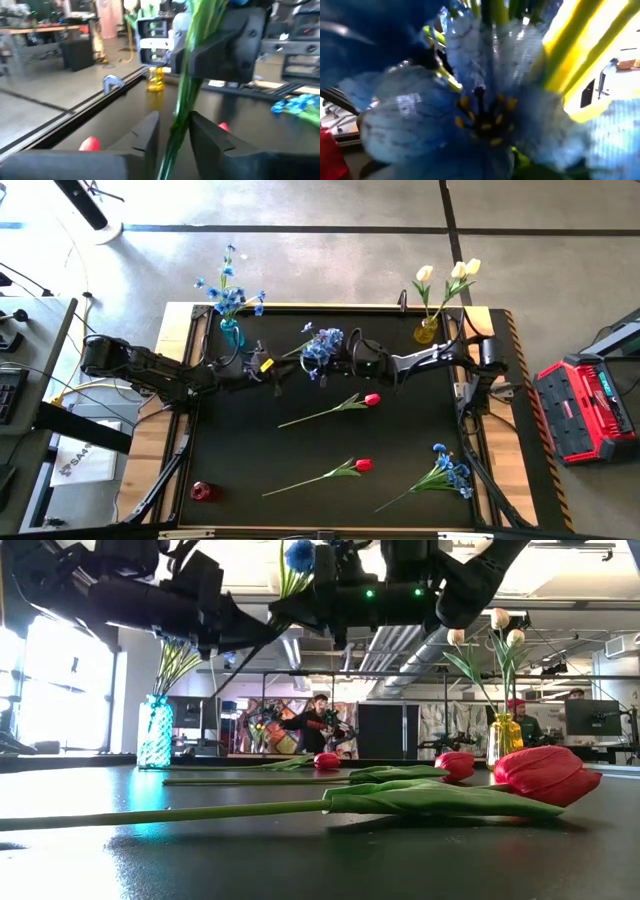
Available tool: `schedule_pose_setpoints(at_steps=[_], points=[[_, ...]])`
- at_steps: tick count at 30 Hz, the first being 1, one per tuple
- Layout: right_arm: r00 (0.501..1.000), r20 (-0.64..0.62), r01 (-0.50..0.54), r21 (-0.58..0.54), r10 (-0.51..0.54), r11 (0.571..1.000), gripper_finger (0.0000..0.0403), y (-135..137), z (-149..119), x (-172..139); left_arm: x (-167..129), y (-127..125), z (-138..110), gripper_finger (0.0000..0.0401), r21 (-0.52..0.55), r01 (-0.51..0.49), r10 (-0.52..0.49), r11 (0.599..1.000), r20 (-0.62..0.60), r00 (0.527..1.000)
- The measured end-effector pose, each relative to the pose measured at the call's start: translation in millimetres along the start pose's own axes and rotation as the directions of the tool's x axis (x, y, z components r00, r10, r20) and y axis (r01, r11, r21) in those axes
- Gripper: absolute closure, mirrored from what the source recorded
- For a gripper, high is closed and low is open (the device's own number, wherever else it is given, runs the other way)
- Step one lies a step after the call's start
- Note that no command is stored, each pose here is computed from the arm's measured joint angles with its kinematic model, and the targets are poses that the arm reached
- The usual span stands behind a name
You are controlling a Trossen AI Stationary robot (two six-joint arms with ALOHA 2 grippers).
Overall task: Sort flowers into vase by color
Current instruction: Put the top blue flowers into the blue vase
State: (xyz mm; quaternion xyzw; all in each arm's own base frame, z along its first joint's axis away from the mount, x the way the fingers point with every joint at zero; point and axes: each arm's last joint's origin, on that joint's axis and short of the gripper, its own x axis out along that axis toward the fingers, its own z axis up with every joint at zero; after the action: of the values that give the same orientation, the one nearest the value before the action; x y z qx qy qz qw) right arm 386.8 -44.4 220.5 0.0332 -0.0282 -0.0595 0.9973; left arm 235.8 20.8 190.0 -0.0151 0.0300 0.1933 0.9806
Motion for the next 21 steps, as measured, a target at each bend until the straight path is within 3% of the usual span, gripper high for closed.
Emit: schedule_pose_setpoints(at_steps=[9,16,21], points=[[0.998,-0.031,0.054,-0.002,-0.054,0.999,0.0401,-23,-1,0,-1,5,-11,0.0216,0.053,-0.141,0.145,0.989,-0.099,0.984],[0.968,-0.222,0.12,-0.018,-0.121,0.993,0.0402,-43,6,13,1,11,-13,0.0183,0.037,-0.158,0.161,0.987,-0.124,0.979],[0.954,-0.275,0.116,-0.033,-0.121,0.993,0.0402,-43,20,21,1,17,-18,0.0176,0.039,-0.179,0.183,0.983,-0.168,0.969]])
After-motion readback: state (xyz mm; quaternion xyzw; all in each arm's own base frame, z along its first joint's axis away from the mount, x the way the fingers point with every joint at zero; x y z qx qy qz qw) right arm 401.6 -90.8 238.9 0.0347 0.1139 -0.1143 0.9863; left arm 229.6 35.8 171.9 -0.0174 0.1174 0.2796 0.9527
